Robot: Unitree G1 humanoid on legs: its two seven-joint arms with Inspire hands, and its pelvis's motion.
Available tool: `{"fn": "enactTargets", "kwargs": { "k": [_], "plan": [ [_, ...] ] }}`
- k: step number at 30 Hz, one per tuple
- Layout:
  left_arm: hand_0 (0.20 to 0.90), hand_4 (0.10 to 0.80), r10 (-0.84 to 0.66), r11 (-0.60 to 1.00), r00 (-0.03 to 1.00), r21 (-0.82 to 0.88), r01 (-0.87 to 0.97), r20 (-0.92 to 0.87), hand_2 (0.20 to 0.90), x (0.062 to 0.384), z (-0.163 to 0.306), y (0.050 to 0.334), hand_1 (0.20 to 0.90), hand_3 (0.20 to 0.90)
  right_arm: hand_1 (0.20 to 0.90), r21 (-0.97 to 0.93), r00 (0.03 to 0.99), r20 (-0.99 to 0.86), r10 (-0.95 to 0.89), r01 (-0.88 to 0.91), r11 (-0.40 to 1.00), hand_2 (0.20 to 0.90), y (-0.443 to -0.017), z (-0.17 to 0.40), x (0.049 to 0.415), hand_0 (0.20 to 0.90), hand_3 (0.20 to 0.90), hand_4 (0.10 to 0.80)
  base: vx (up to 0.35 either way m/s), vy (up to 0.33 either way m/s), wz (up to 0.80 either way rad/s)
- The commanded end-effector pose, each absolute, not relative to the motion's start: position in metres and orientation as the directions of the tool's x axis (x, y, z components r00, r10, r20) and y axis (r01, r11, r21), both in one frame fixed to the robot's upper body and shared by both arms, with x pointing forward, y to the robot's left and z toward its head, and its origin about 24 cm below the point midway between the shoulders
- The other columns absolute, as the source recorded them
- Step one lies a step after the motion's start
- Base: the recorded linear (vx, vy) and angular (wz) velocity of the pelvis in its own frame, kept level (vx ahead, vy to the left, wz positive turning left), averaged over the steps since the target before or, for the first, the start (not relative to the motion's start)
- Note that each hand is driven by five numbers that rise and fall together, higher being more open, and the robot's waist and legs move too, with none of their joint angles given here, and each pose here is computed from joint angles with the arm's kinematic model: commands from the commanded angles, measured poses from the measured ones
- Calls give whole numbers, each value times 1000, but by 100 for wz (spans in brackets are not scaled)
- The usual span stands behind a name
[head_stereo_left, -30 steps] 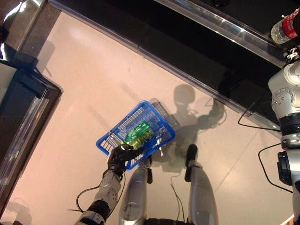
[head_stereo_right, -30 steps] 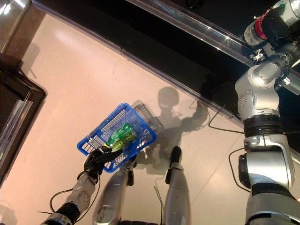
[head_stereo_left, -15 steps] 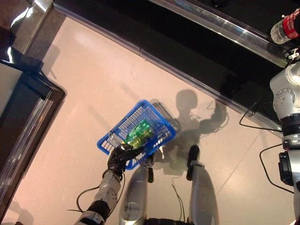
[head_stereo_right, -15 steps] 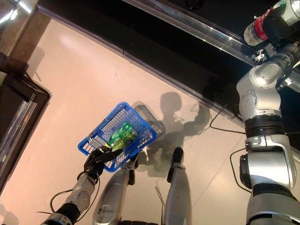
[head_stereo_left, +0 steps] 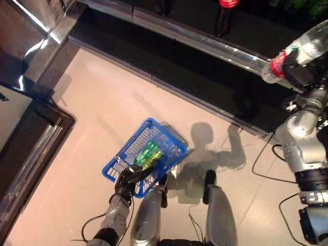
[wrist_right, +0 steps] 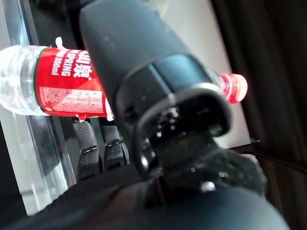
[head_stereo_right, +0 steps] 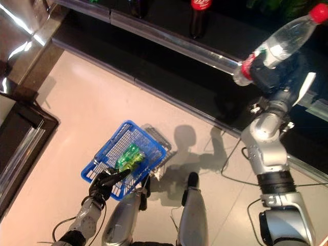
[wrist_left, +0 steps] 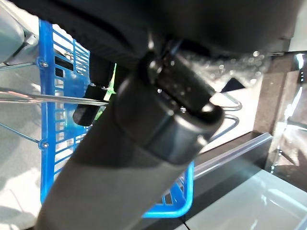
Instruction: Pick up the drink and place into the basket.
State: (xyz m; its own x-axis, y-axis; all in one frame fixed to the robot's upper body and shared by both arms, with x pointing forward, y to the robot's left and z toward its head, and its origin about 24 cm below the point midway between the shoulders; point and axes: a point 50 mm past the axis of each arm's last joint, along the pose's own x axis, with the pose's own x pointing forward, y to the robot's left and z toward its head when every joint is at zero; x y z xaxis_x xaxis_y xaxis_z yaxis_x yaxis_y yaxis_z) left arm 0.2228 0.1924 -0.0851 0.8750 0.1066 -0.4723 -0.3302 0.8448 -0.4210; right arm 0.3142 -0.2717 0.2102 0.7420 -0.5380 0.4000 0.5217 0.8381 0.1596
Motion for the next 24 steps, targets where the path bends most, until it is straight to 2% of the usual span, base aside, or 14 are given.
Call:
{"fn": "enactTargets", "kwargs": {
  "k": [1,11,19,24],
  "plan": [
    [300,100,221,867,951,-403,-294,-218,300,209,-50,242,300,200,300,237,423,829,-367,329,914,300,-257,318,264,300,200,100,0,0,0],
    [300,100,118,857,991,-497,-134,-64,300,212,-19,233,300,200,300,98,626,774,-94,28,995,300,-213,270,258,300,200,100,22,18,1],
    [300,100,-34,846,995,-528,77,90,300,217,13,215,300,200,300,45,693,708,140,-242,969,300,-175,244,252,300,200,100,-8,-2,6],
    [300,100,-138,794,969,-561,232,206,300,224,44,199,300,200,300,16,714,657,240,-332,943,300,-152,232,252,300,200,100,-13,-3,11]
  ]
}}
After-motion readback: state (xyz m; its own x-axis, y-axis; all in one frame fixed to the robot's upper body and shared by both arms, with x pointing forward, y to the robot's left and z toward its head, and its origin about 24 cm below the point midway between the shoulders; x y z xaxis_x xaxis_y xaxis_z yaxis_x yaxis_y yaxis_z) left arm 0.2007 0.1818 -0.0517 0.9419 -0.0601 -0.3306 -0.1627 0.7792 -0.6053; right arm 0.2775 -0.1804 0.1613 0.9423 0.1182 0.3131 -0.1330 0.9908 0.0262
